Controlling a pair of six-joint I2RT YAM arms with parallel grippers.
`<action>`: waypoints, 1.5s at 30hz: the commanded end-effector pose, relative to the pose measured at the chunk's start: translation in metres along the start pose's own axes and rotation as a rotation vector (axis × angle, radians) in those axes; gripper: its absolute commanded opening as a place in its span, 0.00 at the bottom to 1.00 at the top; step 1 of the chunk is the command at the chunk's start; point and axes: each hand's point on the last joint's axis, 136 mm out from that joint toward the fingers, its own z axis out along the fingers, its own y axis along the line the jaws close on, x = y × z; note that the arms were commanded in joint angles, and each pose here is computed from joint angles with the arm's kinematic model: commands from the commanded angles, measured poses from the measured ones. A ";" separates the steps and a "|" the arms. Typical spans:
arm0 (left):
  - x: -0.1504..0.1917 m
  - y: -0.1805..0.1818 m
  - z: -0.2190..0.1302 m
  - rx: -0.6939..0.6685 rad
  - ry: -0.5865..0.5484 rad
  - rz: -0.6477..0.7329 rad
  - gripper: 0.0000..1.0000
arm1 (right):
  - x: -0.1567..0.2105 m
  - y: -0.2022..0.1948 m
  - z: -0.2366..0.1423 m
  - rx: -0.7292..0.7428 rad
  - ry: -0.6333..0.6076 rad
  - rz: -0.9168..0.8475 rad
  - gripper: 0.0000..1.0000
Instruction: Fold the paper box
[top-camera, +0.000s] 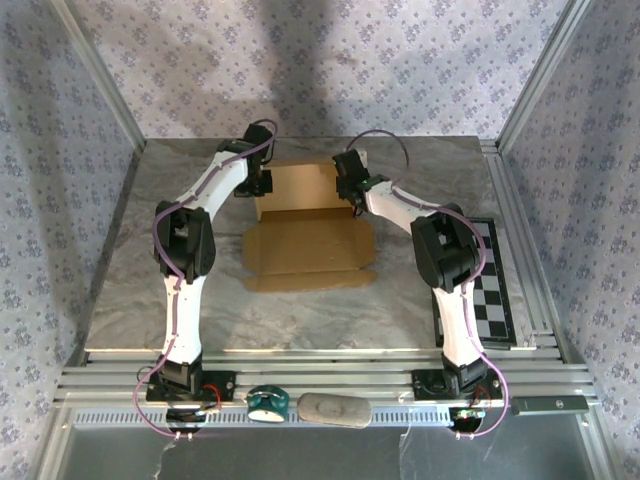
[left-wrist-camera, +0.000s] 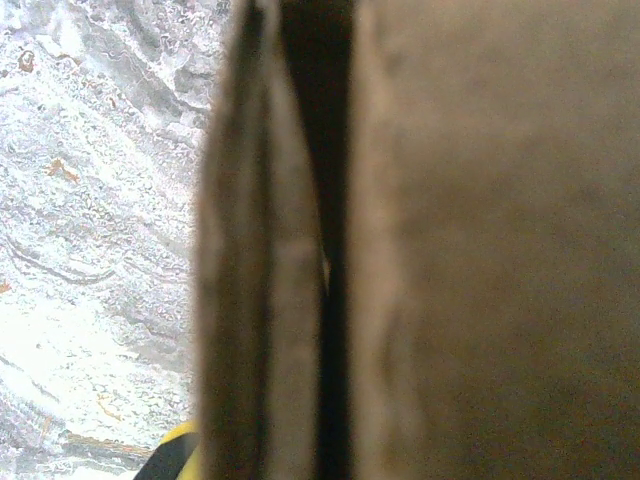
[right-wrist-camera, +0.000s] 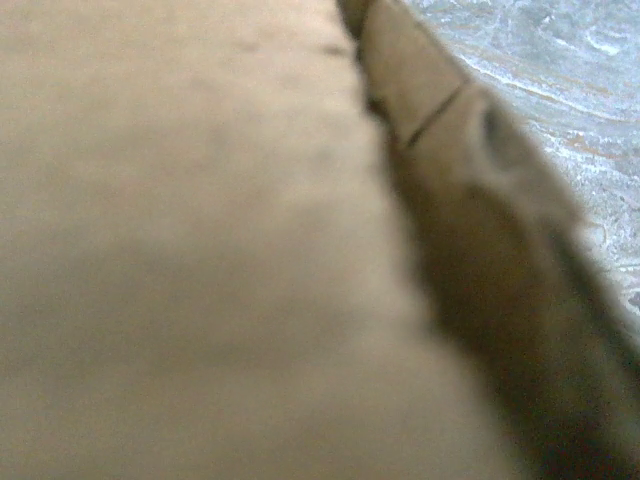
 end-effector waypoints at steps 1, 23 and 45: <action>0.005 -0.002 0.007 0.009 0.038 0.011 0.00 | 0.016 -0.006 0.009 0.058 0.056 -0.017 0.25; 0.006 0.000 0.008 0.007 0.058 -0.016 0.00 | 0.032 -0.041 -0.001 0.394 0.108 -0.120 0.00; 0.013 0.010 0.003 -0.018 0.105 0.000 0.00 | -0.038 -0.012 -0.100 0.028 0.044 -0.082 0.70</action>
